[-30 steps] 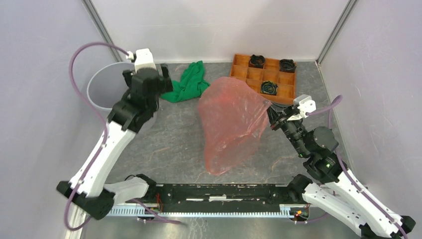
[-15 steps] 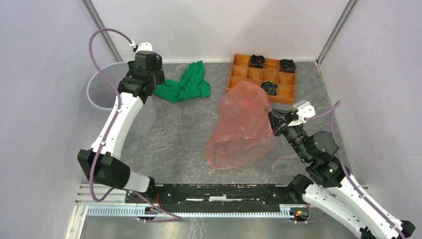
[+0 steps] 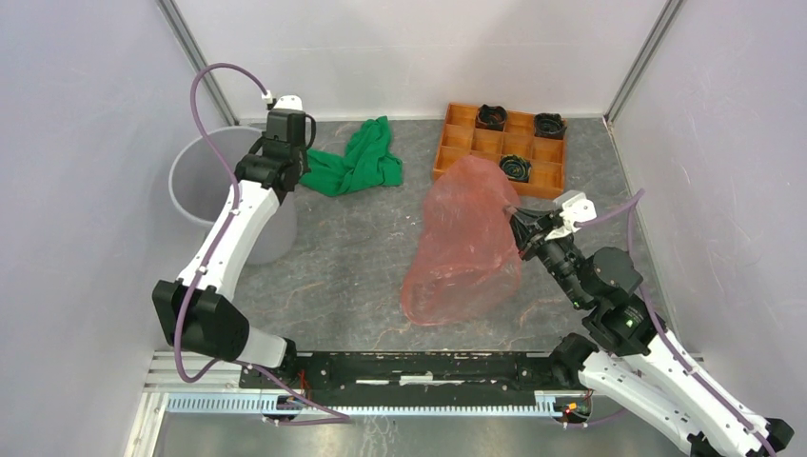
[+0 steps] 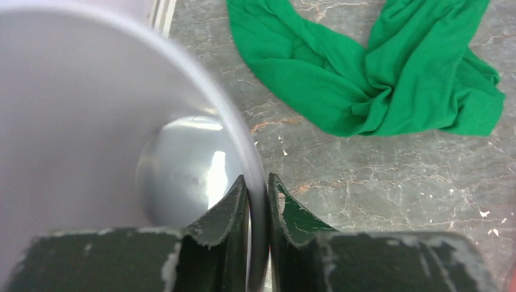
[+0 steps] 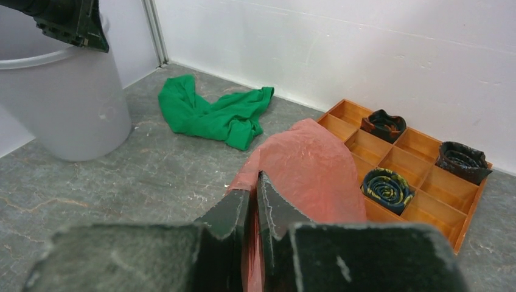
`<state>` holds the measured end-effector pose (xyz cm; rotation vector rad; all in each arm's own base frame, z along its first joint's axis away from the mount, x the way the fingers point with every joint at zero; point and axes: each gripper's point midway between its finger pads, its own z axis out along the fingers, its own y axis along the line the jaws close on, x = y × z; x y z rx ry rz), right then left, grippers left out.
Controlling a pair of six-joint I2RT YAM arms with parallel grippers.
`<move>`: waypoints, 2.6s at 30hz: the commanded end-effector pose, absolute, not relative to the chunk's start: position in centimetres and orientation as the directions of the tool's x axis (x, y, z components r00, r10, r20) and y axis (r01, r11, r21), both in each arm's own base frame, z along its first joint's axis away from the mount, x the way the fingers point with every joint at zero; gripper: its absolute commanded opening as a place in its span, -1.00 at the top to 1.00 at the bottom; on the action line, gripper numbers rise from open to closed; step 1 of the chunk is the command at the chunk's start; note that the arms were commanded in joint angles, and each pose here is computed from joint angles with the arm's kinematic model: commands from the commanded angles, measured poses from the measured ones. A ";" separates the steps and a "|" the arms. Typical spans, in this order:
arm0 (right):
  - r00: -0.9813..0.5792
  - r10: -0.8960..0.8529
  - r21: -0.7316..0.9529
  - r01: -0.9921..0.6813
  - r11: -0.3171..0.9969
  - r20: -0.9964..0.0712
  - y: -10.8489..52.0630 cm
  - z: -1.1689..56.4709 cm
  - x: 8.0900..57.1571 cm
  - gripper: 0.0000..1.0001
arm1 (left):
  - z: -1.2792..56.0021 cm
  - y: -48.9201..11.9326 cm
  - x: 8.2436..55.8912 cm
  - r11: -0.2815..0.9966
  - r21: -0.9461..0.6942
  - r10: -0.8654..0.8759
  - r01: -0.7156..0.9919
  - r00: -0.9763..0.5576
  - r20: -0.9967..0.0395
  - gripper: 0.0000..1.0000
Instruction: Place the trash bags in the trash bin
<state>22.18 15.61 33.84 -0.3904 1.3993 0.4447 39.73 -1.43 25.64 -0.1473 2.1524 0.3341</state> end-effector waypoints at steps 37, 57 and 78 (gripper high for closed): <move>0.116 0.032 -0.016 -0.391 0.920 -0.993 12.8 40.6 22.7 0.95 | 30.3 -22.9 25.3 0.784 -0.174 0.186 0.596 -0.493 -0.850 -0.23; 0.172 0.084 0.009 -0.399 0.917 -0.982 12.8 42.1 22.6 0.99 | 31.3 -35.1 9.3 0.554 -0.325 0.152 0.766 -0.477 -0.866 -0.85; 0.186 0.241 0.129 -0.468 0.874 -0.953 13.1 44.3 21.0 0.98 | 21.0 -48.8 4.3 0.591 -0.593 -0.136 0.546 -0.658 -0.741 -0.99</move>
